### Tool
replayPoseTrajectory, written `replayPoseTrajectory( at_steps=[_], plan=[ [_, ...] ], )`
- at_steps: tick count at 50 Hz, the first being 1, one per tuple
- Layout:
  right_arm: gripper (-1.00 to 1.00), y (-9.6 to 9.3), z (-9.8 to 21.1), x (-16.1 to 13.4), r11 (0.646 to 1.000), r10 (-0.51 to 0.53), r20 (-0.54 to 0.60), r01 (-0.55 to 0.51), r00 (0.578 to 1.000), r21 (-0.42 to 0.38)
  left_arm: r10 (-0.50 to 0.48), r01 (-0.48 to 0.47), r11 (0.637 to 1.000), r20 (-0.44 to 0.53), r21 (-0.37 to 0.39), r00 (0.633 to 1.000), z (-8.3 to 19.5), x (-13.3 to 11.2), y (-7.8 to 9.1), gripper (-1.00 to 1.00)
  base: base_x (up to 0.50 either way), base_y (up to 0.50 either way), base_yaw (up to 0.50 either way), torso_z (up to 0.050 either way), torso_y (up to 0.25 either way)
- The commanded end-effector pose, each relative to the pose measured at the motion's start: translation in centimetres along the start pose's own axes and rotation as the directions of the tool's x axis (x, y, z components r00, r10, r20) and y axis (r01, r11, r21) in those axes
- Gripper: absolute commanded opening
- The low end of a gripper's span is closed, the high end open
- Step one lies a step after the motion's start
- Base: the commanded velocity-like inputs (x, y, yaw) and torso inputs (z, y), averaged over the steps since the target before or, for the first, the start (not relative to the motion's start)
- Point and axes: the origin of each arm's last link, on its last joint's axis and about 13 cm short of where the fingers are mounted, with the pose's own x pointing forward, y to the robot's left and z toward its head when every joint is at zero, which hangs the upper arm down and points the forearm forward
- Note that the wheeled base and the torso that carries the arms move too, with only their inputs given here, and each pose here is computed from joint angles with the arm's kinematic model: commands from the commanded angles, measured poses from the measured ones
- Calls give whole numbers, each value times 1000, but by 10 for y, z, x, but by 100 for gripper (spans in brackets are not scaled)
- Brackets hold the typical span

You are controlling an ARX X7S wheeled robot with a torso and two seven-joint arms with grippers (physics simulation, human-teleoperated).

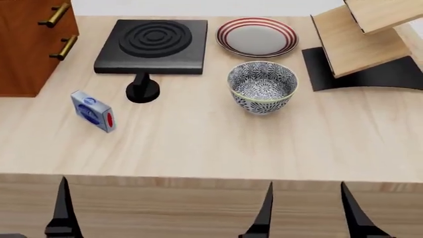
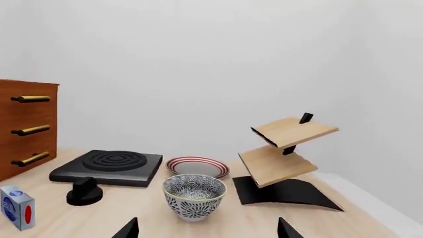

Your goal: Pick up the cream cheese and put it in the bowl.

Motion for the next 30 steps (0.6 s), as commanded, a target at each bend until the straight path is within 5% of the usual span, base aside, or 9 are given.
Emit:
replayPoseTrajectory(
  at_steps=[1,30],
  plan=[
    [100,-3,7,-1,1000,-12,20,12,1000,24,8,-9,1000,17,20,1000,1,0,1,100,141,-250,0,0,0],
    [100,-2,7,-2,1000,1,30,-1,1000,9,-7,6,1000,16,15,1000,1,-1,0,100,357,-238,0,0,0]
  ],
)
